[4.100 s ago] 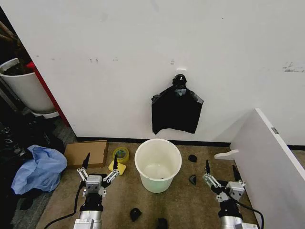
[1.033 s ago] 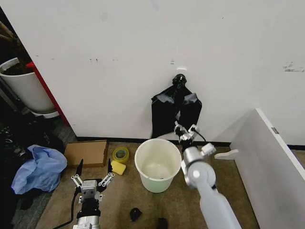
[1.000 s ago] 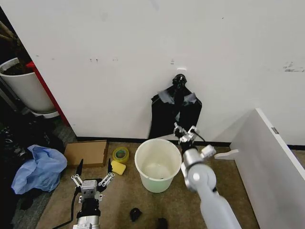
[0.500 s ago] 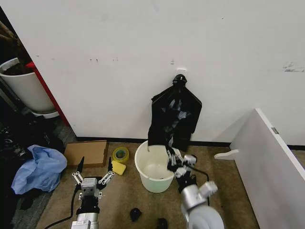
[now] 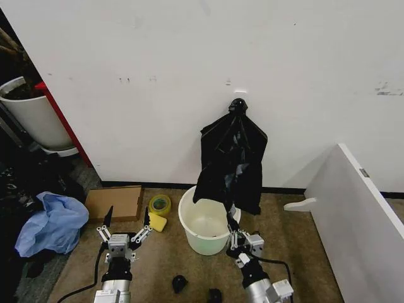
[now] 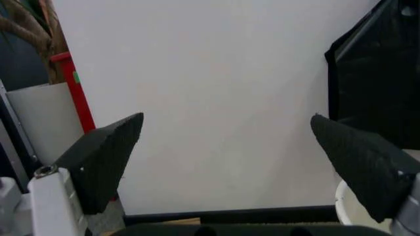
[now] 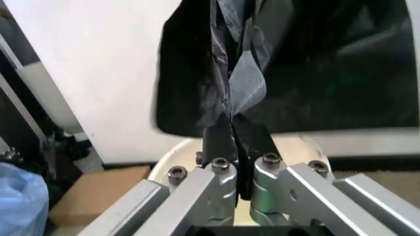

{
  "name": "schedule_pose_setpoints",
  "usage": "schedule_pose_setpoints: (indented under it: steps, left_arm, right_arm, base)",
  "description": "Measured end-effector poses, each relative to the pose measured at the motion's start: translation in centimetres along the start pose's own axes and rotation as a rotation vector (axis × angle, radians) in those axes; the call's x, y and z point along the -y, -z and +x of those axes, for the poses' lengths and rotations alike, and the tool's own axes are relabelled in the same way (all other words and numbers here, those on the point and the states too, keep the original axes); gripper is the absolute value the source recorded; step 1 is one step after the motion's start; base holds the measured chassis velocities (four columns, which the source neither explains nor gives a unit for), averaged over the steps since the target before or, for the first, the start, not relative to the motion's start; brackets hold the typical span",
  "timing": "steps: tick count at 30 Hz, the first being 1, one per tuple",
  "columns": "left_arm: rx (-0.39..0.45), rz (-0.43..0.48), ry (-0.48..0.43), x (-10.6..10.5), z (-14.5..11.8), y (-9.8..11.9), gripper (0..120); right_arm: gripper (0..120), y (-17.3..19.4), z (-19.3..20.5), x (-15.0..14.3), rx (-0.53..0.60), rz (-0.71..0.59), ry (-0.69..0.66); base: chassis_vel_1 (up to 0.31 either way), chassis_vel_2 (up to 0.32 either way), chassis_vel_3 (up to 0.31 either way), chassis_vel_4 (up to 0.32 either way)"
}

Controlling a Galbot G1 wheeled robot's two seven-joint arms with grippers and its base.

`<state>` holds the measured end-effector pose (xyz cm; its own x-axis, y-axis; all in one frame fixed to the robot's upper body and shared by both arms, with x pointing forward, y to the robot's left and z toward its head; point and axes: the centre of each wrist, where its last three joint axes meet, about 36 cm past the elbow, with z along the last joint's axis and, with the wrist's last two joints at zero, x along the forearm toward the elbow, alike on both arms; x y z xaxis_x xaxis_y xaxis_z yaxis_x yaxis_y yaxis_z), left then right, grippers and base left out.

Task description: Place the garbage bag over the trash bin.

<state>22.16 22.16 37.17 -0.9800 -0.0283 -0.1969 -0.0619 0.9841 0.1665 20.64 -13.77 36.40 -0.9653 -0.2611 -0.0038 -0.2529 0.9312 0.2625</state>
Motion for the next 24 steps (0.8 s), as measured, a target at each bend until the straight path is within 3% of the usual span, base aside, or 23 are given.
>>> schedule_pose_setpoints:
  steps: [10, 16, 24]
  left_arm:
    - [-0.001, -0.004, -0.013, 0.0, 0.2, -0.1, 100]
    - [0.009, -0.006, -0.049, 0.0, -0.2, 0.0, 100]
    - [0.036, 0.036, -0.121, -0.2, -1.9, 1.2, 100]
  right_arm:
    - [0, -0.7, 1.9, -0.6, 0.025, 0.078, 0.01]
    - [0, -0.8, 0.3, 0.1, 0.026, 0.095, 0.011]
    - [0, 1.0, -4.4, 3.6, 0.091, 0.143, -0.022]
  base:
    - [0.0, 0.0, 0.0, 0.0]
    - [0.0, 0.0, 0.0, 0.0]
    - [0.0, 0.0, 0.0, 0.0]
